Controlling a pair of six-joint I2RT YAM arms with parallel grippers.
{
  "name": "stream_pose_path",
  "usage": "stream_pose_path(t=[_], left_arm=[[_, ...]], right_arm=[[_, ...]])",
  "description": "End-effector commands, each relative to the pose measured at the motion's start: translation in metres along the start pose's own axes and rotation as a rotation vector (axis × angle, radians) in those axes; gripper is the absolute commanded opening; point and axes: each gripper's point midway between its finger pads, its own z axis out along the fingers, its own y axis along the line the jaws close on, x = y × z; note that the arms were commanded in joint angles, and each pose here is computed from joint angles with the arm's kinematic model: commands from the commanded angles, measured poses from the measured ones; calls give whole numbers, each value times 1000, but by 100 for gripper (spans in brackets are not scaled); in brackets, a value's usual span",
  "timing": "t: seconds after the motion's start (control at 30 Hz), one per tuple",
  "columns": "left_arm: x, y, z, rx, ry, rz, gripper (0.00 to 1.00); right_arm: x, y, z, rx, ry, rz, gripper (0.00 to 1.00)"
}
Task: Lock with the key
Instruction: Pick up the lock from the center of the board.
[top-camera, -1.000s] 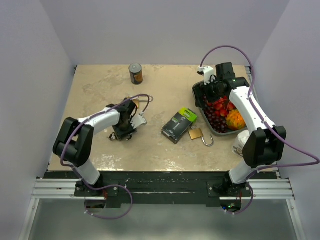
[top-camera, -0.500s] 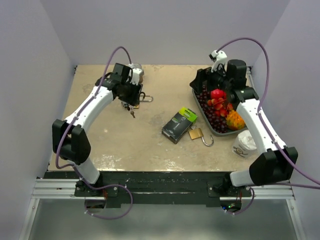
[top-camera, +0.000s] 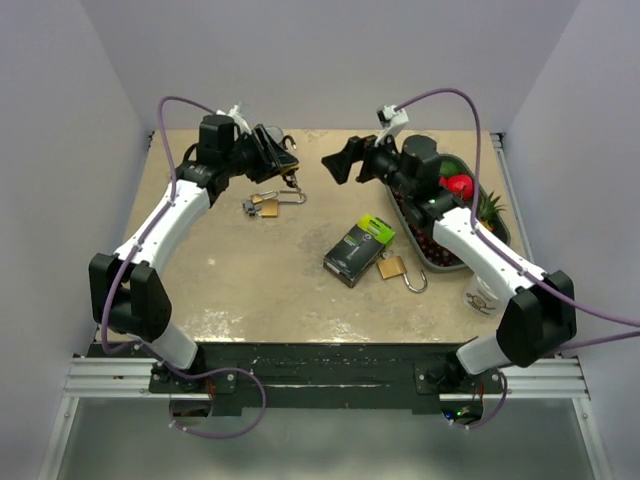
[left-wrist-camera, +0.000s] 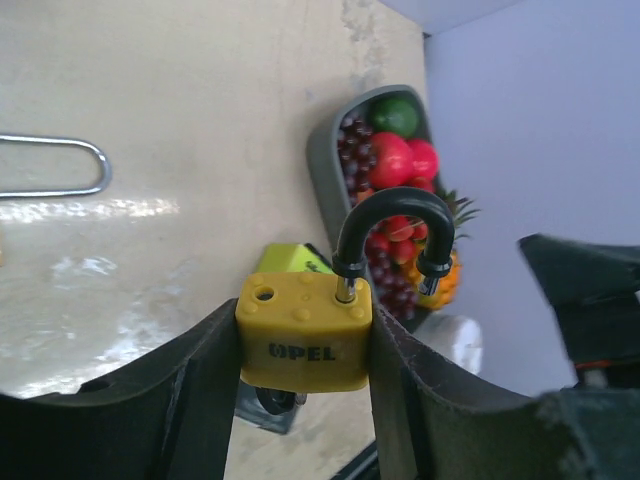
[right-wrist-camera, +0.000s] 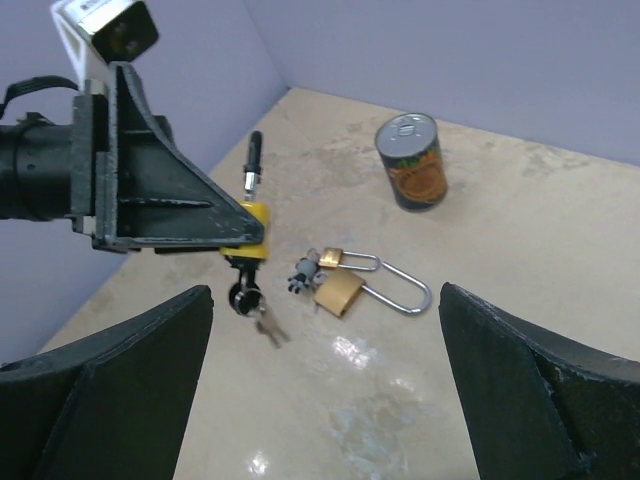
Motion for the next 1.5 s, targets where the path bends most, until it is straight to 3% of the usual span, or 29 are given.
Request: stream_pose_path(t=[0.0,0.27,0.4,0.7,0.9,1.2,1.3,1.37,1.47], left_arm=[[-16,-47,-13,160,-37,-195,0],[-29,-54,-16,143,-63,-271,0],[-28,-61,-17,172,-46,-287,0],[-34,-79,-28,300,-11,-338,0],[-32,-85,-33,346,6,-362,0],[-34,-96,-40,402,15,-358,0],[-37,-99,-42,412,13,-360,0],[-37,-99,-42,409,11,-363,0],[-36,-90,-39,369,6,-380,0]], right_arm=[[-24,38,25,-39,-133,14,99],[-3,64,47,-40,-138,-57,98],[-4,75,59,-44,-171,-79,92],[-4,71,77,15,-233,-157,77],[-6,65,82,51,-253,-157,60],[-15,62,91,76,-289,-157,43],[-14,59,93,86,-291,-163,31],[-18,60,91,90,-301,-164,14],[-23,59,90,98,-311,-172,0]])
